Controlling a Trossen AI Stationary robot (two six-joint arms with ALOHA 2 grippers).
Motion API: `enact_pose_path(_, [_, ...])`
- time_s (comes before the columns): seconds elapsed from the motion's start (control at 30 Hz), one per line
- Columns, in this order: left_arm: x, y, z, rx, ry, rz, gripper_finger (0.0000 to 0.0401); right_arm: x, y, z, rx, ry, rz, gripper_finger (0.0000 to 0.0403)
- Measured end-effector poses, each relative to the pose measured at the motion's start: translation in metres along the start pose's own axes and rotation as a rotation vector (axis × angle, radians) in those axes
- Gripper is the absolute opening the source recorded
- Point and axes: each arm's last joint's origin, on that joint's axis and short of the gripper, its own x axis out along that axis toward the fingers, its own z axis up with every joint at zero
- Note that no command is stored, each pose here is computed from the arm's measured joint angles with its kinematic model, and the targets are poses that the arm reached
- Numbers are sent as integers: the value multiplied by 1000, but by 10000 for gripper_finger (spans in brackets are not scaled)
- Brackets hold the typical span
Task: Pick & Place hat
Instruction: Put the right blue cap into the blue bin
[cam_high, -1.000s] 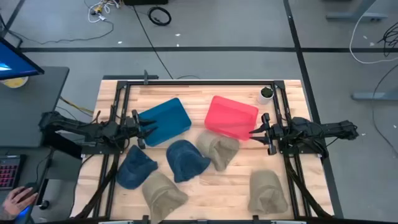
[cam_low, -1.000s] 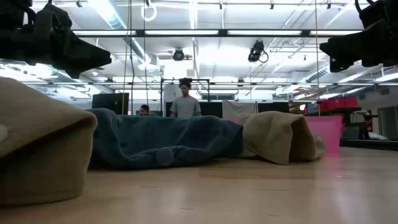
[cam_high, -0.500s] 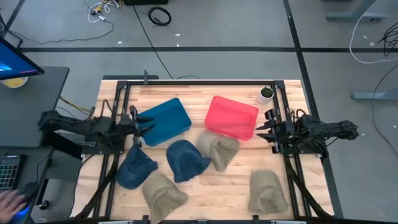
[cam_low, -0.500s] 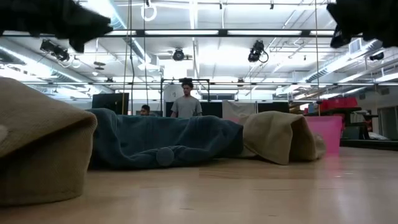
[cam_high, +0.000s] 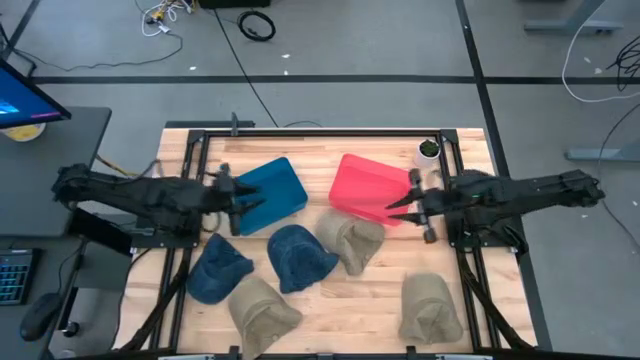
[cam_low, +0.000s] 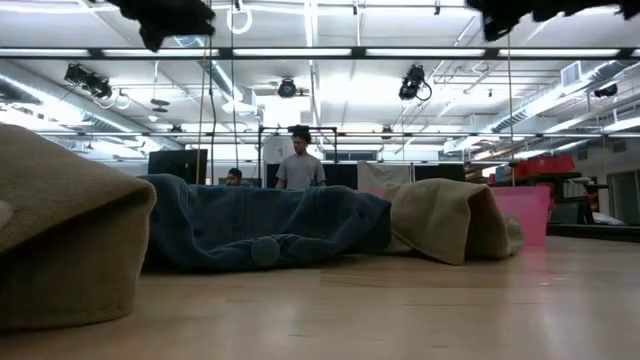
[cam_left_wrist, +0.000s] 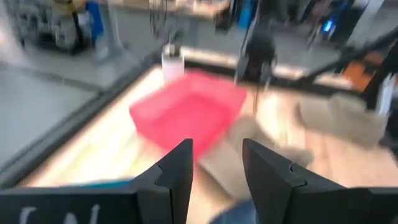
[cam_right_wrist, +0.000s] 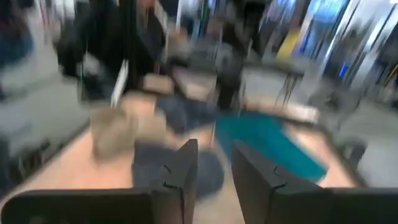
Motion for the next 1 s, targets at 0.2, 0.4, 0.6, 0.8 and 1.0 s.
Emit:
enact_pose_path(0.2, [43,-19,-19,-49,199,31,142,48,-2,-6,19,311,52,100])
enact_pose_path(0.4, [80,-36,-51,-54,369,24,142,86,-6,-18,64,456,18,101])
enact_pose_path(0.6, [105,-59,-82,-43,464,-44,142,111,-14,-25,65,538,-2,132])
enact_pose_path(0.8, [116,-77,-106,-28,511,-88,142,123,-18,-35,71,582,-11,185])
enact_pose_path(1.0, [124,-85,-126,-30,544,-48,142,125,-18,-39,72,602,-7,210])
